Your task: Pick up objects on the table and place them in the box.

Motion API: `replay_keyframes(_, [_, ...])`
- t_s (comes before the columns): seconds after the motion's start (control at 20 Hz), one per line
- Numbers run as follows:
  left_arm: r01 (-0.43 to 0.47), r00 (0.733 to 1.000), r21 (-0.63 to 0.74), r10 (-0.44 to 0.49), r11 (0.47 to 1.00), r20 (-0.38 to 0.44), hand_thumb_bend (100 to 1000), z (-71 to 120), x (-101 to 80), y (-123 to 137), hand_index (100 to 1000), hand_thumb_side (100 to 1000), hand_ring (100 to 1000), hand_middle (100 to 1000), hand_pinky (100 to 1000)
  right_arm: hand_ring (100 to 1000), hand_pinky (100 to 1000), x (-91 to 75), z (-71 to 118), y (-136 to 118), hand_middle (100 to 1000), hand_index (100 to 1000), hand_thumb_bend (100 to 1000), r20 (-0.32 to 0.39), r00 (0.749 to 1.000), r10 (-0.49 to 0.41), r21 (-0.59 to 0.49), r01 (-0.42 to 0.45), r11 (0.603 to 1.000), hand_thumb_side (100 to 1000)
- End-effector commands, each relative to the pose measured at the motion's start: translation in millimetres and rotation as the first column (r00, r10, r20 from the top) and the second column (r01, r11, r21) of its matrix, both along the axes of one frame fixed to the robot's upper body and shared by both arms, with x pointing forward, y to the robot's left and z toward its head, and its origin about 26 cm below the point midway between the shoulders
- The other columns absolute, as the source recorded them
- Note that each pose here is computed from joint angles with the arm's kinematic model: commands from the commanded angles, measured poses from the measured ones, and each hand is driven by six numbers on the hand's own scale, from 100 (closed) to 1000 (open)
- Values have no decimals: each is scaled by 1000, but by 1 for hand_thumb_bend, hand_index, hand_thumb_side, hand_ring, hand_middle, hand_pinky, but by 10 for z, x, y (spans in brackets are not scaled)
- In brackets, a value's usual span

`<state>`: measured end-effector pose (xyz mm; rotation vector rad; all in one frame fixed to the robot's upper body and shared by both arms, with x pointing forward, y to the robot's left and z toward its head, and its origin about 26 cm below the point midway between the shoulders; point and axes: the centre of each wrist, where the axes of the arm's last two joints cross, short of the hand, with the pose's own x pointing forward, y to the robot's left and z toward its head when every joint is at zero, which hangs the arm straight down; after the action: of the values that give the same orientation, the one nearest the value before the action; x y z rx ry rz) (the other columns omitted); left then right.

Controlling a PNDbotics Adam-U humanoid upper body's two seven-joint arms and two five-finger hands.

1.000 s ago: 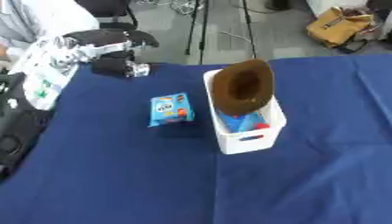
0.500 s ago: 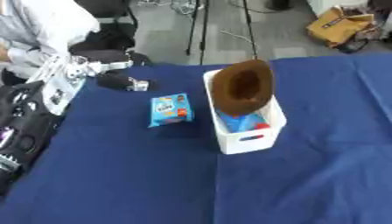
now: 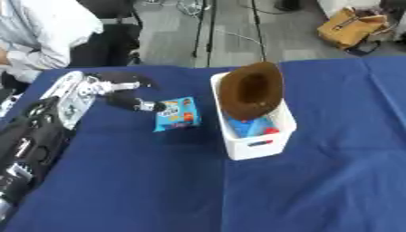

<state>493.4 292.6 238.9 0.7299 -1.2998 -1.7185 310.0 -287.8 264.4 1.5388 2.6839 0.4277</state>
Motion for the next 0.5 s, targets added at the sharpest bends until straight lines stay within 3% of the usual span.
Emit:
replay_keyframes(0.05, [-13,999,-1,13,1000,39,694,133,23,8,1000,1000,1000,1000,1000,766,791,-45,87,1,683,709,100,30,1000,7,-12,-6,1000,913])
replay_keyframes(0.5, [-43,996,-21,45,999,71,639,-5,64,-50,1000,1000,1000,1000,1000,765,795,-43,86,14,679,703,100,30,999,19,-8,-19,1000,916])
